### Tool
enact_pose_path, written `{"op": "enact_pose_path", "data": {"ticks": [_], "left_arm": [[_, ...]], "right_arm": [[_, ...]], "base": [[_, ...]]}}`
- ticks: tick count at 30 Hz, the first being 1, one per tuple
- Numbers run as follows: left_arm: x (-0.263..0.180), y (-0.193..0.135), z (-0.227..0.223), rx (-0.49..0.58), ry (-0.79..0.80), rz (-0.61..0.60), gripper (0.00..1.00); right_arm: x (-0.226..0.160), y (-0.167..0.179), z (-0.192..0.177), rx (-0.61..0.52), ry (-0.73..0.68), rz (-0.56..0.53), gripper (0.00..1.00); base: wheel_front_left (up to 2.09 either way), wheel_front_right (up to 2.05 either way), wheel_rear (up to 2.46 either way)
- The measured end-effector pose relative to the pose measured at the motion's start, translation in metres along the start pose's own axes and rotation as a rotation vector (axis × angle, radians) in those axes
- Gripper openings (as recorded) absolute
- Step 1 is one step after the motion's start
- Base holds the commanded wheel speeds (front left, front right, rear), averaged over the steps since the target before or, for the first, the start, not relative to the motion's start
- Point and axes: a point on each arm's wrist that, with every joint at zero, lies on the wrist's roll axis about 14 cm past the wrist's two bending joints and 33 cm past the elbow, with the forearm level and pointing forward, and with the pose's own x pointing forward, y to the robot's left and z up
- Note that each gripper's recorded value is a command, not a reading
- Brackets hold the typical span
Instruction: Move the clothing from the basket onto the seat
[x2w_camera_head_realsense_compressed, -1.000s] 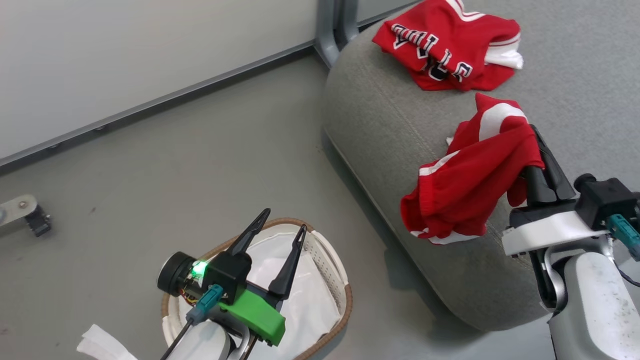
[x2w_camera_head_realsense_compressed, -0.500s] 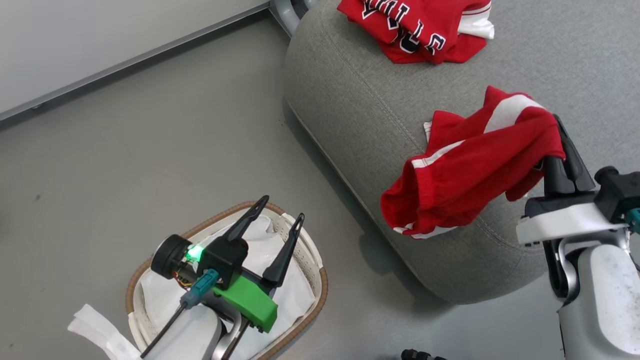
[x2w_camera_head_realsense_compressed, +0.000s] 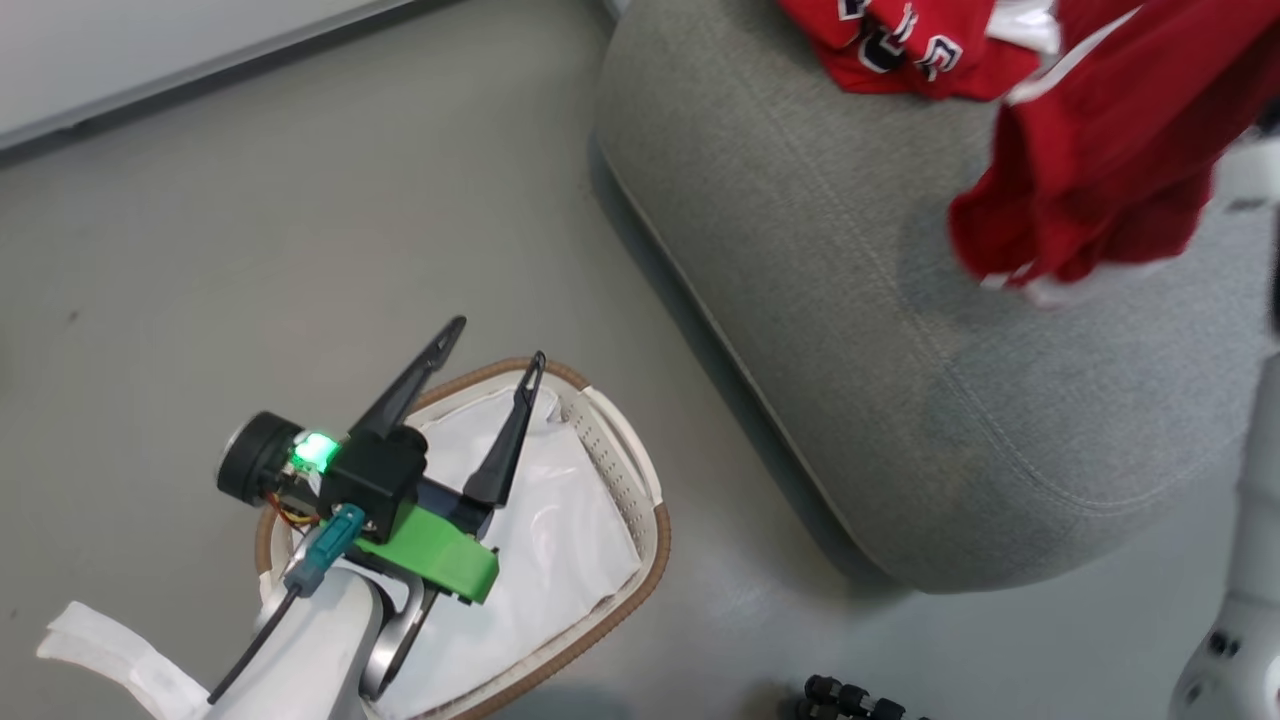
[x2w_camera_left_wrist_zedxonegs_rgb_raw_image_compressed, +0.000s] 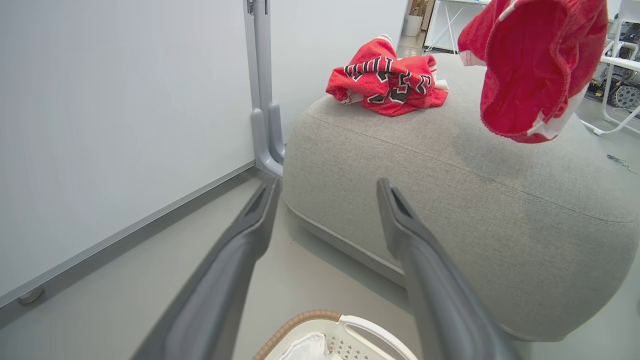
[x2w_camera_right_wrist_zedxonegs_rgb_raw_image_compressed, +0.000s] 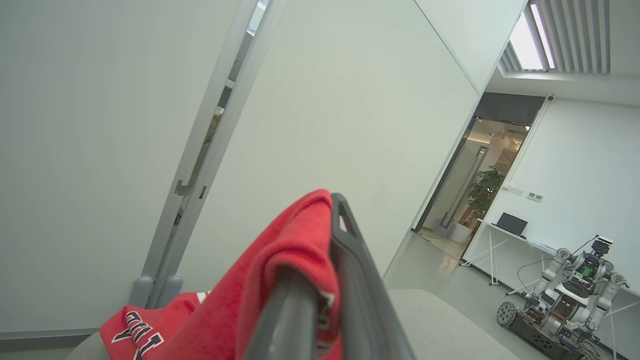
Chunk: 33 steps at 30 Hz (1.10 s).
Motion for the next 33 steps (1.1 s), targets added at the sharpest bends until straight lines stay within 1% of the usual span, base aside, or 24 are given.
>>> {"op": "enact_pose_path", "data": {"ticks": [3,6,9,11,14,16,20,24,27,29,31,32,33], "left_arm": [[-0.002,0.012,0.0,0.008,-0.008,0.02,1.0],[-0.004,0.018,-0.002,0.007,-0.009,0.026,1.0],[-0.005,0.025,-0.003,0.009,-0.012,0.034,1.0],[-0.006,0.032,-0.006,0.0,-0.011,0.048,1.0],[-0.012,0.042,-0.021,-0.013,0.014,0.069,1.0],[-0.017,0.048,-0.031,-0.024,0.035,0.082,1.0],[-0.028,0.061,-0.054,-0.049,0.079,0.117,1.0],[-0.037,0.067,-0.076,-0.071,0.12,0.134,1.0],[-0.041,0.07,-0.086,-0.089,0.139,0.145,1.0],[-0.043,0.07,-0.09,-0.096,0.147,0.148,1.0],[-0.043,0.069,-0.092,-0.098,0.15,0.145,1.0],[-0.042,0.069,-0.091,-0.097,0.148,0.144,1.0],[-0.042,0.068,-0.089,-0.097,0.145,0.142,1.0]], "right_arm": [[0.029,-0.01,0.006,-0.044,-0.04,-0.025,0.0],[0.05,-0.023,0.004,-0.069,-0.055,-0.068,0.0],[0.062,-0.029,-0.011,-0.127,-0.027,-0.085,0.0],[0.065,-0.022,-0.033,-0.124,0.02,-0.084,0.0],[0.061,0.006,-0.082,-0.121,0.139,-0.043,0.0],[0.056,0.02,-0.109,-0.113,0.201,-0.025,0.0],[0.035,0.061,-0.164,-0.088,0.339,0.031,0.0],[0.013,0.098,-0.205,-0.067,0.447,0.088,0.0],[-0.007,0.116,-0.228,-0.061,0.515,0.122,0.0],[-0.014,0.121,-0.236,-0.068,0.539,0.136,0.0],[-0.021,0.126,-0.24,-0.078,0.556,0.156,0.27],[-0.025,0.127,-0.241,-0.084,0.562,0.166,0.85],[-0.028,0.127,-0.241,-0.088,0.569,0.173,1.0]], "base": [[0.0,0.0,0.0],[0.0,0.0,0.0],[0.0,0.0,0.0],[0.0,0.0,0.0],[0.0,0.0,0.0],[0.0,0.0,0.0],[0.0,0.0,0.0],[0.0,0.0,0.0],[0.0,0.0,0.0],[0.0,0.0,0.0],[0.0,0.0,0.0],[0.0,0.0,0.0],[0.0,0.0,0.0]]}}
